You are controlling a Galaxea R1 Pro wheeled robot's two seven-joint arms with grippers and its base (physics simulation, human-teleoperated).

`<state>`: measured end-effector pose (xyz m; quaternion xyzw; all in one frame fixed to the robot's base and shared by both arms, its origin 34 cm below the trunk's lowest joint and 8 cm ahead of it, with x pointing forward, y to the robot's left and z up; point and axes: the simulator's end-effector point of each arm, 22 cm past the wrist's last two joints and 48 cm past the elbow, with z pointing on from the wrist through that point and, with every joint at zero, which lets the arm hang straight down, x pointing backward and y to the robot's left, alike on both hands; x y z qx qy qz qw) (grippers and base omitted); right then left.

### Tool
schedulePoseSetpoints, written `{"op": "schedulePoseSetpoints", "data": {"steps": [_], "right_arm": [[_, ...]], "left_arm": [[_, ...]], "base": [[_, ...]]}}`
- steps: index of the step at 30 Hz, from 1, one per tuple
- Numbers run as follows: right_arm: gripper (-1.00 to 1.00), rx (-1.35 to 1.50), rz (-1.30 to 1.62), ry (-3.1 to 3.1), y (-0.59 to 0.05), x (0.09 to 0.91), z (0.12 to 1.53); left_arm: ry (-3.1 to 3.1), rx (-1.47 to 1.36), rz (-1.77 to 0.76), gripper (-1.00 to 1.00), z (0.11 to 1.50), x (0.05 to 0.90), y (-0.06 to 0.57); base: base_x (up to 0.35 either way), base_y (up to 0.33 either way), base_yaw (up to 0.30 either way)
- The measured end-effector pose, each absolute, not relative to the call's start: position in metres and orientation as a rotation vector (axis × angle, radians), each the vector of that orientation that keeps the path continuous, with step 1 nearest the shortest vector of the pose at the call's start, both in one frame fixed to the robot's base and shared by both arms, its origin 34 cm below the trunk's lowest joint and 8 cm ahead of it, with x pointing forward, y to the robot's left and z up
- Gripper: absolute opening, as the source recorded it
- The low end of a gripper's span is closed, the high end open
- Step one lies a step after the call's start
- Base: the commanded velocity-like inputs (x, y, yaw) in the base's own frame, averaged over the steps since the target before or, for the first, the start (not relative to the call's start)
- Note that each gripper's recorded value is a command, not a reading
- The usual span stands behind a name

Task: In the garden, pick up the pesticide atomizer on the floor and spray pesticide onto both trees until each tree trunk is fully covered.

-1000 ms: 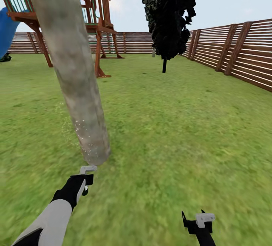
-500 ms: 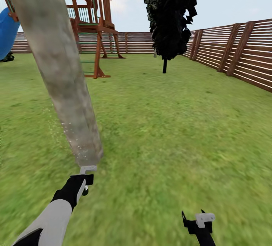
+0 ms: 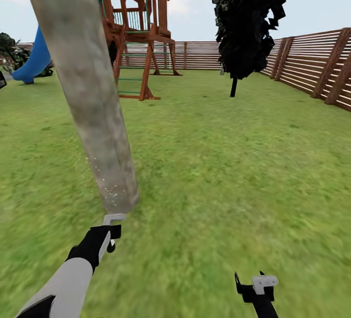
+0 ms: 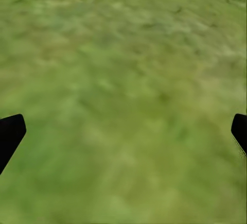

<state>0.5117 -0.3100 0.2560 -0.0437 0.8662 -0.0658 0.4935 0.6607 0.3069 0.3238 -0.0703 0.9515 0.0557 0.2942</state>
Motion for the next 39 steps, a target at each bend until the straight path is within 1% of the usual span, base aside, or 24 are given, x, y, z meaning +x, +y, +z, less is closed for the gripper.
{"op": "schedulePoseSetpoints", "data": {"steps": [26,31,33,35,37,39], "right_arm": [[1.00,-0.107,-0.159,2.101,-0.310,0.512,0.256],[1.00,-0.105,-0.160,2.101,-0.310,0.512,0.256],[1.00,-0.105,-0.160,2.101,-0.310,0.512,0.256],[1.00,-0.105,-0.160,2.101,-0.310,0.512,0.256],[1.00,-0.105,-0.160,2.100,-0.310,0.512,0.256],[1.00,-0.106,-0.160,2.101,-0.310,0.512,0.256]], "left_arm": [[2.533,-0.188,0.147,-1.00,0.323,0.660,0.306],[2.532,-0.193,0.123,-1.00,0.324,0.662,0.296],[2.521,-0.175,0.036,-1.00,0.336,0.677,0.246],[2.493,-0.164,0.023,-1.00,0.353,0.695,0.238],[2.481,-0.161,0.031,-1.00,0.369,0.709,0.242],[2.461,-0.175,0.073,-1.00,0.382,0.718,0.265]], "base": [[0.093,-0.273,0.276],[0.055,-0.124,0.059],[0.001,-0.002,0.001],[0.000,0.000,0.000],[0.000,0.000,0.000],[0.000,0.000,0.000]]}}
